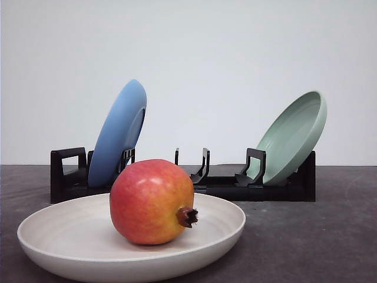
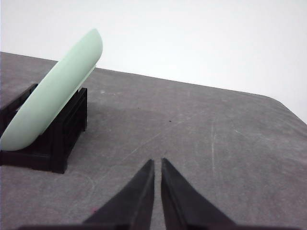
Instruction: Place pomegranate in white plate
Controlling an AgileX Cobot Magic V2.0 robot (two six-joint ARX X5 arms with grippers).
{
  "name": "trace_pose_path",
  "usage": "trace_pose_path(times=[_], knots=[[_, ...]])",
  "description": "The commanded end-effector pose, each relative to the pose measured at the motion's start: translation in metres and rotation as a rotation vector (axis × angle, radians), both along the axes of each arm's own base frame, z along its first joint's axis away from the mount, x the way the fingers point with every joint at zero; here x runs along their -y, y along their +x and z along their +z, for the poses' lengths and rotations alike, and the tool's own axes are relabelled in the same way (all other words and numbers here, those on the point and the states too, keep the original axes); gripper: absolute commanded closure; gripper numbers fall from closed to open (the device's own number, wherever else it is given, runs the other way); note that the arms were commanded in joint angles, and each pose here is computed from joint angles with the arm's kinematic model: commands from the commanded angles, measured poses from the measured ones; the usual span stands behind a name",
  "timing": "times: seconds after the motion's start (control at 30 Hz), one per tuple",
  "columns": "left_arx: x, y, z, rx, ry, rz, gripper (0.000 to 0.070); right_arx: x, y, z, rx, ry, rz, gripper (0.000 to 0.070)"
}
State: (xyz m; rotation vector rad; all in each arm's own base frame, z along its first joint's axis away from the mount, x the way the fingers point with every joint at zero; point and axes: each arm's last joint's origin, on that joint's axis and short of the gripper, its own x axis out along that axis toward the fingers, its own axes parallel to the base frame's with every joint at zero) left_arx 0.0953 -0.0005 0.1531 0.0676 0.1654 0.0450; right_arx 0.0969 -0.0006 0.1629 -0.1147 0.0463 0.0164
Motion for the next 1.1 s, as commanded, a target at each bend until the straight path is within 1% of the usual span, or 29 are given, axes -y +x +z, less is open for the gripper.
trace_pose_path(times=[0.0, 1.07], knots=[[0.0, 0.0003, -0.0037, -0.014, -0.004, 0.001, 0.07, 0.0003, 0.0003, 0.0, 0.01, 0.002, -0.005, 0.0678], [0.0, 0.0003, -0.0036, -0.013, -0.004, 0.001, 0.07, 0.0003, 0.0003, 0.0, 0.01, 0.002, -0.005, 0.0678]])
